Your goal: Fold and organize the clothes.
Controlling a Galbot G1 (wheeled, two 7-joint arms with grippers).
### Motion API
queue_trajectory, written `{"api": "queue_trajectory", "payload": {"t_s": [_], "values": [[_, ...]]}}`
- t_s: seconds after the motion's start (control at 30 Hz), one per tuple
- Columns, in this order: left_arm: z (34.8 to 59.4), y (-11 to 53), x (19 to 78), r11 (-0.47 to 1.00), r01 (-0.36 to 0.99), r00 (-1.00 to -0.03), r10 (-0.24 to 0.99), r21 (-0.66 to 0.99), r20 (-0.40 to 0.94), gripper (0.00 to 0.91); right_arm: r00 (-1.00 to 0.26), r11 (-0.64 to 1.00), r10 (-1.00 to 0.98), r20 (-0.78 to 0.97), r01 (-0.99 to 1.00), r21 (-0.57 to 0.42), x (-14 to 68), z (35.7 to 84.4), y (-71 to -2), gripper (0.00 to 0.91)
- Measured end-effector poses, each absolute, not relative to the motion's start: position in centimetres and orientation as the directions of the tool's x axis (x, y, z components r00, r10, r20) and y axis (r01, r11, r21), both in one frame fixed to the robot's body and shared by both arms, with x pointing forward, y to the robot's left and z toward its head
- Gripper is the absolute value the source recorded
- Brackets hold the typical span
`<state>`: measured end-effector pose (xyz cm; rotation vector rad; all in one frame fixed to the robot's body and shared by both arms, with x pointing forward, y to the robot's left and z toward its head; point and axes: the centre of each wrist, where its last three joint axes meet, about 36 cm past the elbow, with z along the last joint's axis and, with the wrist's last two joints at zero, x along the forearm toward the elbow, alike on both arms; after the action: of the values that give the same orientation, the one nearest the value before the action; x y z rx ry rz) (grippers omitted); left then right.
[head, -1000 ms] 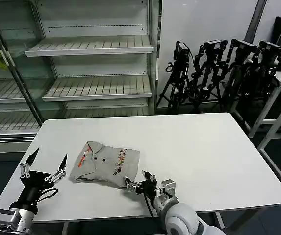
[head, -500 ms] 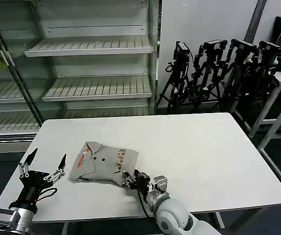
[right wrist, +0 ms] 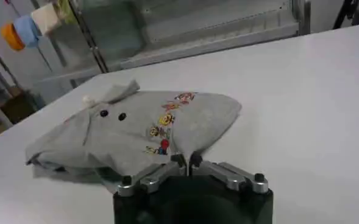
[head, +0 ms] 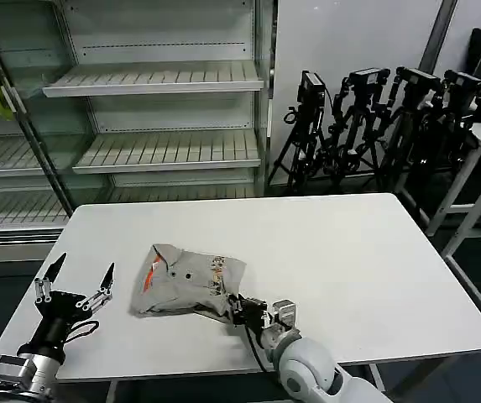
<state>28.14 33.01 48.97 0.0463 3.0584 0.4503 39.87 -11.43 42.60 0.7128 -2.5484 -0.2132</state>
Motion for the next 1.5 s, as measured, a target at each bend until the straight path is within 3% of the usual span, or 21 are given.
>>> {"api": "queue_trajectory", "payload": {"t_s": [0.9,0.93,0.97,1.5], "values": [[48.0,32.0,29.5,0.966,0.064,-0.996,0.077,0.252,-0.042,0.907,-0.852,0.923,-0.338,0.4,-0.383,-0.037,41.7,48.0,-24.4,0.0],[48.0,32.0,29.5,0.966,0.066,-0.996,0.079,0.251,-0.042,0.907,-0.854,0.924,-0.332,0.399,-0.38,-0.043,41.8,48.0,-24.6,0.141],[48.1,32.0,29.5,0.965,0.068,-0.996,0.081,0.252,-0.042,0.907,-0.857,0.926,-0.326,0.399,-0.375,-0.049,41.9,48.1,-24.8,0.887],[48.7,31.6,29.8,0.967,0.104,-0.992,0.118,0.232,-0.045,0.907,-0.896,0.933,-0.232,0.38,-0.316,-0.175,40.7,48.6,-26.9,0.907]]}}
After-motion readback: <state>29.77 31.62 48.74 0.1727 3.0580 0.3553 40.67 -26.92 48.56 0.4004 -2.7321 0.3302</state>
